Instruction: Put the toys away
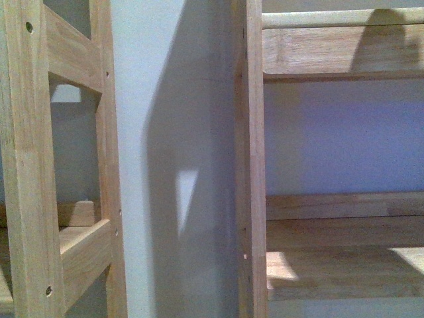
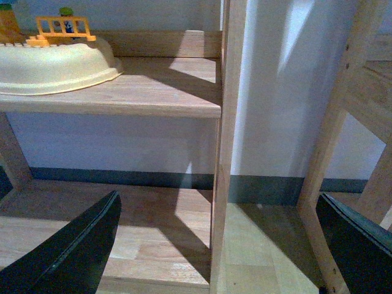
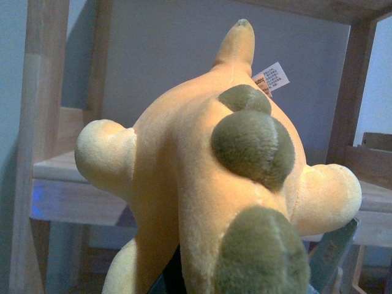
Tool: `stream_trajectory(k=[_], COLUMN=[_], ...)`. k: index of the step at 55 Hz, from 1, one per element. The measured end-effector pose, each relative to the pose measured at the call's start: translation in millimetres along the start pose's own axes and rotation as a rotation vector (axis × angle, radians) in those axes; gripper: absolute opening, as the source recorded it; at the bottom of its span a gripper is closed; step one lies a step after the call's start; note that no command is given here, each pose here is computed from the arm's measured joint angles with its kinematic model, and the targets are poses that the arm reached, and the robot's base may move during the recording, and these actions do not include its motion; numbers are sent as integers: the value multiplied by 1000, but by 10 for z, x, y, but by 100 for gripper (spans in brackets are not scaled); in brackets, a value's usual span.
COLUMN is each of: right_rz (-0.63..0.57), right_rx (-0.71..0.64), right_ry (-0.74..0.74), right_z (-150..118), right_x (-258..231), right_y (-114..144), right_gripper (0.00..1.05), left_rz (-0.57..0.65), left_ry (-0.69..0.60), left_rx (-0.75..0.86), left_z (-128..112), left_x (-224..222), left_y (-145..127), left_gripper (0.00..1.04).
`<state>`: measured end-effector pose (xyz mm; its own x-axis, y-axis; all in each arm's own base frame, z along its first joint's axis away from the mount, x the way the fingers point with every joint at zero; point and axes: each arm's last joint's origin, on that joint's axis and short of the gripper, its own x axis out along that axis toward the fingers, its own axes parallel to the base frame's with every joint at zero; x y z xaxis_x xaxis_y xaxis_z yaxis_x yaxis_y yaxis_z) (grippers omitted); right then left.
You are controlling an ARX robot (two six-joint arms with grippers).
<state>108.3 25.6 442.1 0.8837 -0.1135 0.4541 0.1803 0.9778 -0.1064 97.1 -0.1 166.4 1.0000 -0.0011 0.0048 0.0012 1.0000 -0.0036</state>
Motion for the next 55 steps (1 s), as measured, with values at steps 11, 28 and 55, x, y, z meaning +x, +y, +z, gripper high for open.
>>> stream_trajectory(k=[11, 28, 55], right_rz=[12, -9, 52], right_rx=[7, 52, 251], right_ry=[-45, -67, -18], right_z=[218, 282, 61], right_x=[337, 941, 1759], right_y=[-23, -20, -23], right_gripper=[7, 7, 7], left_rz=[0, 0, 0], left_ry=[0, 0, 0], left_rx=[0, 0, 0], left_z=[0, 0, 0], left_x=[0, 0, 0], left_y=[0, 0, 0], left_gripper=[98, 98, 98])
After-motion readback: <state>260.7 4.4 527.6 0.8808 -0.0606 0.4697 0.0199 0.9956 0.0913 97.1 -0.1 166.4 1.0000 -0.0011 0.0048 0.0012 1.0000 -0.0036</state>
